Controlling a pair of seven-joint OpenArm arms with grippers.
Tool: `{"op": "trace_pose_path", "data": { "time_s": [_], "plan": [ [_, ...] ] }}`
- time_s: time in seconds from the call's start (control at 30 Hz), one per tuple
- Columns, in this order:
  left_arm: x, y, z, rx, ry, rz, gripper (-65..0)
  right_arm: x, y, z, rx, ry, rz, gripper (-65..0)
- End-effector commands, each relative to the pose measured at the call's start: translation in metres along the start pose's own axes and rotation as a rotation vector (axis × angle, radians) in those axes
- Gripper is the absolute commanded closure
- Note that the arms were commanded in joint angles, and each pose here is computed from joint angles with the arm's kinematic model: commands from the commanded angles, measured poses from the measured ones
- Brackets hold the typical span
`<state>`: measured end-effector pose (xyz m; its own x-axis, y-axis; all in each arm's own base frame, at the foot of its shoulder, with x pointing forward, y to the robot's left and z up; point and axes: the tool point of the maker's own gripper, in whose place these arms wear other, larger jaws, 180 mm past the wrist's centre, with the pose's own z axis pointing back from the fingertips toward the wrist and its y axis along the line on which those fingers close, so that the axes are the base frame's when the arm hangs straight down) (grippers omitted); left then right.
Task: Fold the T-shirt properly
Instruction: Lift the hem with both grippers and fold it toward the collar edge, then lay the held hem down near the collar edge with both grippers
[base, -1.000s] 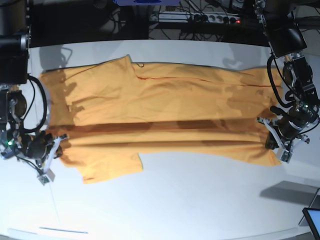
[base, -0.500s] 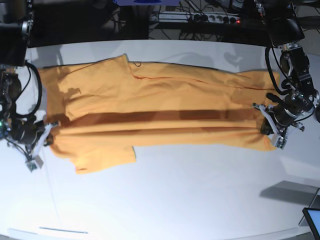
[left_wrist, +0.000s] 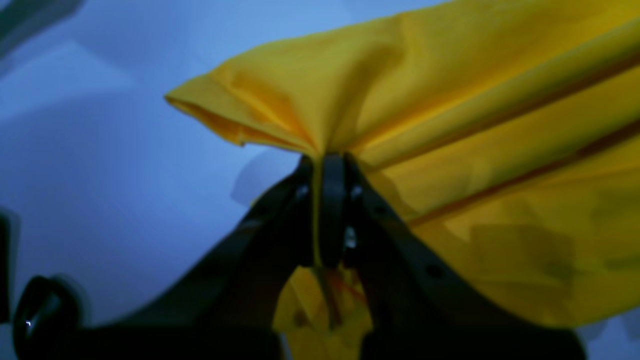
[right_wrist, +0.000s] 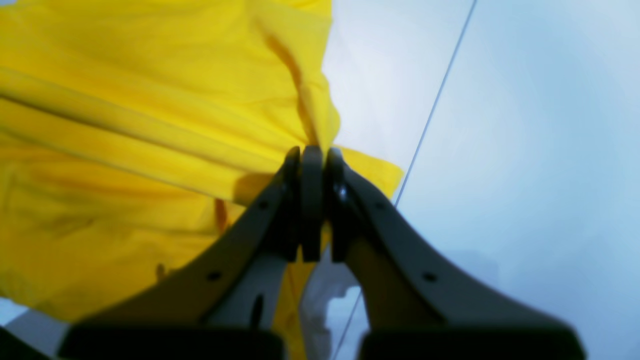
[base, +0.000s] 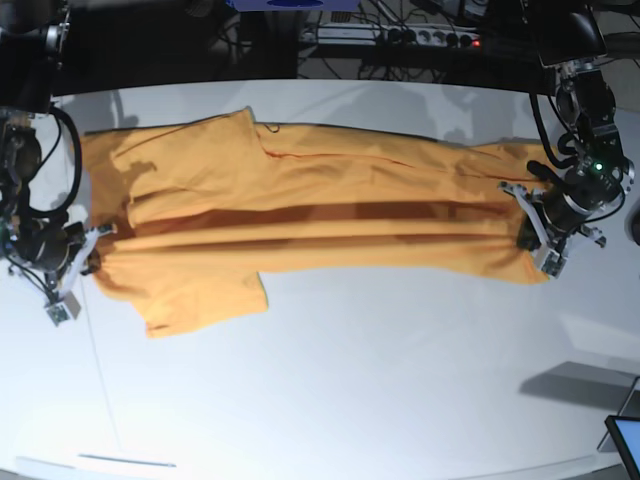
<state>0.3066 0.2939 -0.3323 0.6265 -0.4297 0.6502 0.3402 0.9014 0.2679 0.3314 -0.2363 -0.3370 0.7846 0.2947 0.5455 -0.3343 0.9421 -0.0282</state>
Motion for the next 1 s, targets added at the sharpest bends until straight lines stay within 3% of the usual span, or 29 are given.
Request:
{"op": "trace_pose_path", "data": {
  "time_s": [0.0, 0.83, 0.97],
  "plan": [
    [0.007, 0.014, 0.006, 0.039, -0.013, -0.019, 0.0, 0.014, -0.015, 0.013, -0.051, -0.036, 0.015, -0.3],
    [-0.067, -0.022, 0.013, -0.043, 0.155, -0.011, 0.0, -0.04, 0.021, -0.005, 0.029, 0.068, -0.026, -0.3],
    [-0.072, -0.045, 0.008, -0.109, 0.185, -0.062, 0.0, -0.046, 0.021, -0.009, 0.014, 0.085, -0.131, -0.3]
  ]
}}
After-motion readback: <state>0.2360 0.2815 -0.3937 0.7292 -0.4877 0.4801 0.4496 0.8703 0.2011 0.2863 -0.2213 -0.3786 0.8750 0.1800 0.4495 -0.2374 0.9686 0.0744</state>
